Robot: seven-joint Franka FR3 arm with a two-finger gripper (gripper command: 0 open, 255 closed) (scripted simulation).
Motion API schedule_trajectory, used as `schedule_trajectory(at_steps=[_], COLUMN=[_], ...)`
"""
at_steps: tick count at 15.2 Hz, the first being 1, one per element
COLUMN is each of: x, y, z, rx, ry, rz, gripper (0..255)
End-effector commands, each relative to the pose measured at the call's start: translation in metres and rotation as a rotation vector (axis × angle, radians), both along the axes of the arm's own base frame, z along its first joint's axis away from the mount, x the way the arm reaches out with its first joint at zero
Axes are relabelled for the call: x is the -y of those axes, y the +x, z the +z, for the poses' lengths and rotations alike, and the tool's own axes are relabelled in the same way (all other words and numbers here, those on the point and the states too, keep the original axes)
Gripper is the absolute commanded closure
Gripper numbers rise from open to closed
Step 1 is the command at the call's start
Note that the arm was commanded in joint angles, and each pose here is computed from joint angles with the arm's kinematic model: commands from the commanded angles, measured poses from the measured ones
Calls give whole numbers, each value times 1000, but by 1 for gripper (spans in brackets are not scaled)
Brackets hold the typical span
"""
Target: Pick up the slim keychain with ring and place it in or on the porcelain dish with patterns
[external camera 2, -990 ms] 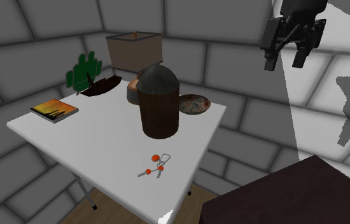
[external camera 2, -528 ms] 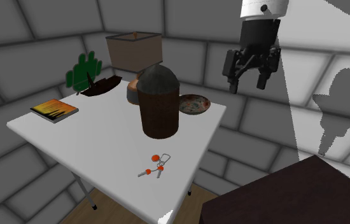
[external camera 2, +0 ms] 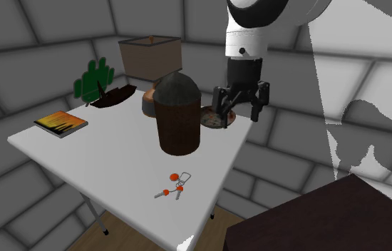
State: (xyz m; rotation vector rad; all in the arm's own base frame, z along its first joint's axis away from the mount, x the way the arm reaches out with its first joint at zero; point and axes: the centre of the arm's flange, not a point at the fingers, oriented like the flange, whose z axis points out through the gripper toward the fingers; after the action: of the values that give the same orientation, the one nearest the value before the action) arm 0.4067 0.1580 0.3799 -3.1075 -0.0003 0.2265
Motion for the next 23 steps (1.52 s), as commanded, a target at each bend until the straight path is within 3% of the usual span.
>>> schedule_trajectory(at_steps=[1, 17, 23], x=[-19, -158, -158], y=[8, 72, 67], z=[-20, -166, -197], rx=[-3, -30, -30], ry=[-1, -16, -16], rz=[3, 31, 31], gripper=[0, 0, 0])
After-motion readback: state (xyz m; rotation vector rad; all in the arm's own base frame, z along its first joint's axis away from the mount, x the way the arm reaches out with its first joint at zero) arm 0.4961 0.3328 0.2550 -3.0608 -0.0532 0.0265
